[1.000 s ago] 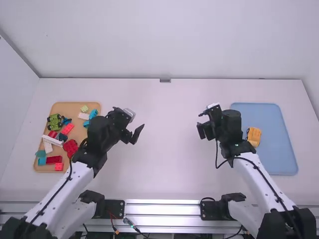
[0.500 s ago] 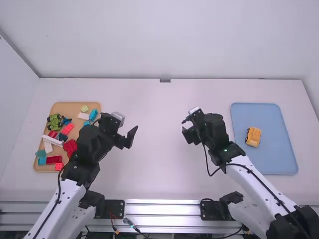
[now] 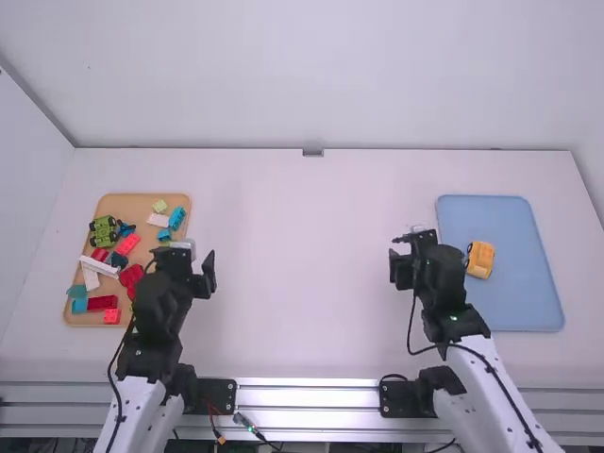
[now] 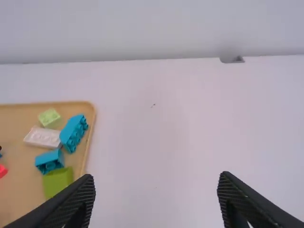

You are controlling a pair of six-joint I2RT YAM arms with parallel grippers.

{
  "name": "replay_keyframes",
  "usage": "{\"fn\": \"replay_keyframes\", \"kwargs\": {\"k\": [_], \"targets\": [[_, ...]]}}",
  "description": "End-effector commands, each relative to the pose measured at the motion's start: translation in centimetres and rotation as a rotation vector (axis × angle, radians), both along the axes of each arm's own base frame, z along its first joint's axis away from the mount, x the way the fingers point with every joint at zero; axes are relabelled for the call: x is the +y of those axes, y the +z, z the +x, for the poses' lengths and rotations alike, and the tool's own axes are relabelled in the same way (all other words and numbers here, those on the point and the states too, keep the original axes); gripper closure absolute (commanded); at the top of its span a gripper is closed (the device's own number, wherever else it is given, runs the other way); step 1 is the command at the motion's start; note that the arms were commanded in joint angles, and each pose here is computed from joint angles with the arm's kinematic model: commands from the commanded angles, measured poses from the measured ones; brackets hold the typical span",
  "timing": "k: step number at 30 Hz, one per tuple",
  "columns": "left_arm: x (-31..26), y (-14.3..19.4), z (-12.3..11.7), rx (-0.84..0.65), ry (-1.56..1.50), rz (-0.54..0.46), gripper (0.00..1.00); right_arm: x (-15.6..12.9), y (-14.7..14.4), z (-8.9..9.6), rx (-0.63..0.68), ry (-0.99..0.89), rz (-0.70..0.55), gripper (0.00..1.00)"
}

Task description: Assemble lego blocks to make yellow taxi

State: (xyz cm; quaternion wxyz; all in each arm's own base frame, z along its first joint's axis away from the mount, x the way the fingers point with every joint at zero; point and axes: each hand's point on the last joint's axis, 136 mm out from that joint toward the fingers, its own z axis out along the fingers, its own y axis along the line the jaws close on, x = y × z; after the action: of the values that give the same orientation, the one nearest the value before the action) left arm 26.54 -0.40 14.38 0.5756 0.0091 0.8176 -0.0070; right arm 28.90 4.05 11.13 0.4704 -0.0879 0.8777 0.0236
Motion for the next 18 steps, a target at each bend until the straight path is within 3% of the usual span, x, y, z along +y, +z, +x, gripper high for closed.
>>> {"fn": "replay_keyframes", "kwargs": {"k": [1, 3, 7, 14, 18], "targets": [[0.4, -1.5, -0.7, 0.001, 0.023, 0.001, 0.38, -1.7, -1.1, -1.0, 0.007, -0.089, 0.050, 0.36], [0.4, -3.1, -1.3, 0.001, 0.023, 0.001, 0.45, -3.4, -2.3, -2.0, 0.005, -0.152, 0.050, 0.42], [0.4, -5.0, -1.8, 0.001, 0.023, 0.001, 0.52, -3.8, -3.9, -3.3, 0.005, -0.164, 0.050, 0.50], [0.4, -1.7, -1.8, -0.147, 0.023, -0.001, 0.67, -3.8, -7.0, -5.3, -0.008, -0.164, 0.051, 0.66], [0.4, 0.0, -1.9, -0.221, 0.023, -0.002, 0.75, -3.8, -5.1, -4.7, -0.094, -0.162, 0.058, 0.75]]}}
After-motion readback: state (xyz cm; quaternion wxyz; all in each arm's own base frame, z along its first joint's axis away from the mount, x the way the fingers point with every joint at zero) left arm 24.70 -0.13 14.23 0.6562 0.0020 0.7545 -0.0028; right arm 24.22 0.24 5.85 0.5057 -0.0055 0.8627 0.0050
